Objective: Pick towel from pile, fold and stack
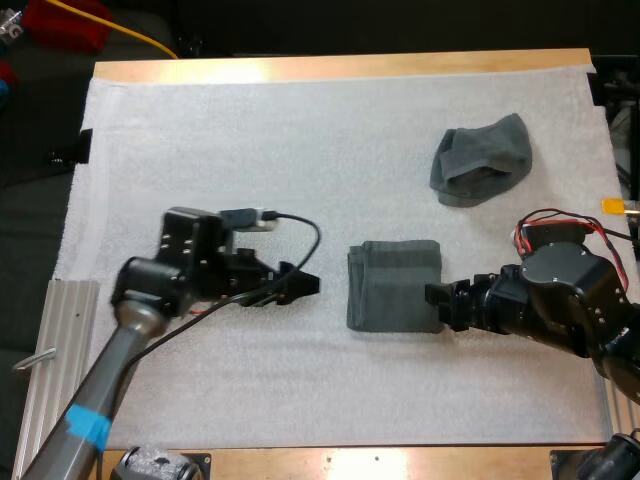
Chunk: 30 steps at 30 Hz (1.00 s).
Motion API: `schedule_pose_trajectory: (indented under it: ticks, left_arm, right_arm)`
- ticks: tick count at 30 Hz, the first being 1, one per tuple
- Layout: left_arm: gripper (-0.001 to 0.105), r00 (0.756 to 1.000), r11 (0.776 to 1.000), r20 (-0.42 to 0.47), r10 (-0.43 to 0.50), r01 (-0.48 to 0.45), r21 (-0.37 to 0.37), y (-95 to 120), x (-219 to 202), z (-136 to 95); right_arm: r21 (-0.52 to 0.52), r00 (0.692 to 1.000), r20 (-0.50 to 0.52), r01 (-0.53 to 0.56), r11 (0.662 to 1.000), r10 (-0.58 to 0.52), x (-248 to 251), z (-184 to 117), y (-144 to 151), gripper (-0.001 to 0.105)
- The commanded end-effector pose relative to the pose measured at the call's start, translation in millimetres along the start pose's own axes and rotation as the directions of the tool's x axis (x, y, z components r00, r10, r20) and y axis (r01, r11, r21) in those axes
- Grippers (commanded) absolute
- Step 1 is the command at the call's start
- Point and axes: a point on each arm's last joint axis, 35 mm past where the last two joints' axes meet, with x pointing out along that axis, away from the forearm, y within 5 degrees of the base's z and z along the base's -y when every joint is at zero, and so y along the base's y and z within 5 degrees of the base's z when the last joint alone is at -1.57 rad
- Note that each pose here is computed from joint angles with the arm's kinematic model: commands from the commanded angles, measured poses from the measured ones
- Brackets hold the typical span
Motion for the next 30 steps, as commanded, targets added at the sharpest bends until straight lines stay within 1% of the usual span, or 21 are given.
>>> schedule_pose_trajectory:
  ticks: [1, 7, 13, 18, 20, 24, 30]
  left_arm:
    - [0.069, 1.0, 1.0, 0.011, 0.011, -0.011, -0.003, -1, 6, 3]
    - [0.069, 0.999, 0.998, 0.024, 0.04, -0.039, -0.044, -2, 39, 13]
    - [0.069, 0.999, 0.995, -0.009, 0.039, -0.04, -0.094, 4, 70, 18]
    - [0.069, 0.997, 0.986, -0.057, 0.06, -0.068, -0.151, 14, 97, 18]
    - [0.069, 0.995, 0.984, -0.07, 0.067, -0.078, -0.16, 19, 104, 18]
    - [0.069, 0.991, 0.971, -0.102, 0.086, -0.107, -0.215, 28, 116, 17]
    - [0.069, 0.987, 0.965, -0.123, 0.099, -0.126, -0.229, 37, 125, 17]
  right_arm:
    - [-0.008, 1.0, 0.013, -0.005, 1.0, 0.005, -4, 1, 1, 0.07]
    - [-0.008, 1.0, 0.013, -0.005, 1.0, 0.005, -4, 1, 1, 0.07]
    - [-0.008, 1.0, 0.013, -0.005, 1.0, 0.005, -4, 1, 1, 0.07]
    - [-0.008, 1.0, 0.013, -0.005, 1.0, 0.005, -4, 1, 1, 0.07]
    - [-0.008, 1.0, 0.013, -0.005, 1.0, 0.005, -4, 1, 1, 0.07]
    - [-0.008, 1.0, 0.013, -0.005, 1.0, 0.005, -4, 1, 1, 0.07]
    - [-0.008, 1.0, 0.013, -0.005, 1.0, 0.005, -4, 1, 1, 0.07]
